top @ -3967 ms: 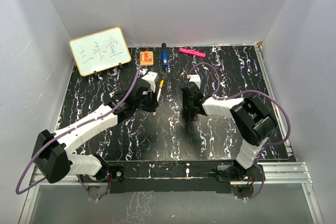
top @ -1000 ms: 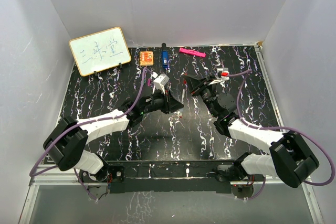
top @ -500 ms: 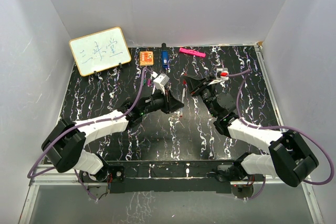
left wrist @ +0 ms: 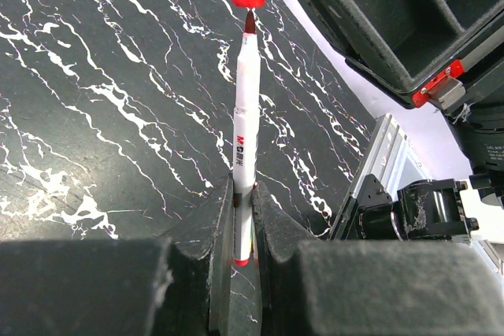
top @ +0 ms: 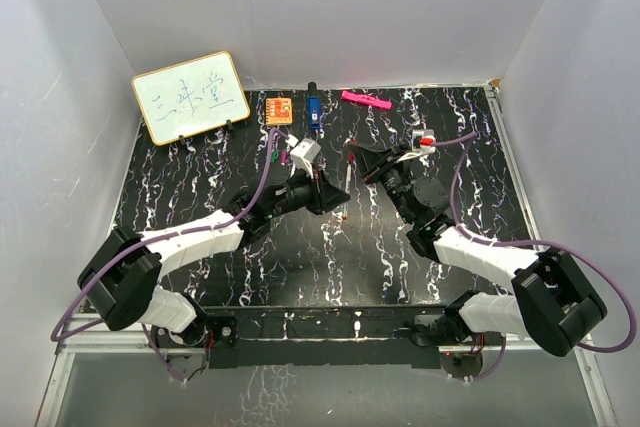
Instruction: Insert the pens into the pen caps
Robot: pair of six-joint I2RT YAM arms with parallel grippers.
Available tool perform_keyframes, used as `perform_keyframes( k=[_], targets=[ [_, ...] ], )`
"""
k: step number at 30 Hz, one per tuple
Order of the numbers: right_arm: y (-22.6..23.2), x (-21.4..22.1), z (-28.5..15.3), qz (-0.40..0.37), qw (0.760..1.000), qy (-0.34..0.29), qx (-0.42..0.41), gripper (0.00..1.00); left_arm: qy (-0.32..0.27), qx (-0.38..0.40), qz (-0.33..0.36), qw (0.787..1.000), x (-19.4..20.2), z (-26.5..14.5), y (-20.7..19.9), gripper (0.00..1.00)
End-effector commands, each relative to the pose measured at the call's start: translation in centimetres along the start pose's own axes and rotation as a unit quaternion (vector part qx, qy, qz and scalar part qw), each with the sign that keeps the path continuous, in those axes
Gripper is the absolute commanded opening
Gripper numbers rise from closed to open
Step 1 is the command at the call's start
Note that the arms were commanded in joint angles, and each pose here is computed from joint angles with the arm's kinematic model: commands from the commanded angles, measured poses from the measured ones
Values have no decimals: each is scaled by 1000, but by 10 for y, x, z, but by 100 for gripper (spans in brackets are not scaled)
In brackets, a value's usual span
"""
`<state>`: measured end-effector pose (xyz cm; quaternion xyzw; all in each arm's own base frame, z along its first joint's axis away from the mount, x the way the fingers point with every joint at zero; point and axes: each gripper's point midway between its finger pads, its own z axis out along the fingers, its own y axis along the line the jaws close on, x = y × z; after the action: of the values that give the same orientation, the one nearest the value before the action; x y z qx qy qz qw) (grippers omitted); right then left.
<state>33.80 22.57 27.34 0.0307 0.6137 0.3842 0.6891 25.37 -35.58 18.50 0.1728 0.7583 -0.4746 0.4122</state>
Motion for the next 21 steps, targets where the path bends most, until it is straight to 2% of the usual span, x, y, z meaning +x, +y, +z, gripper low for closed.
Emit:
perform_keyframes(
  k=[1,21],
  targets=[
    [9,-16,1,4,999,-29,-14,0,-18,17,12,1000,-13,0,-11,0],
    [10,-2,-2,10,1000,-7,-22,0,-21,17,9,1000,-16,1,-13,0]
  ],
)
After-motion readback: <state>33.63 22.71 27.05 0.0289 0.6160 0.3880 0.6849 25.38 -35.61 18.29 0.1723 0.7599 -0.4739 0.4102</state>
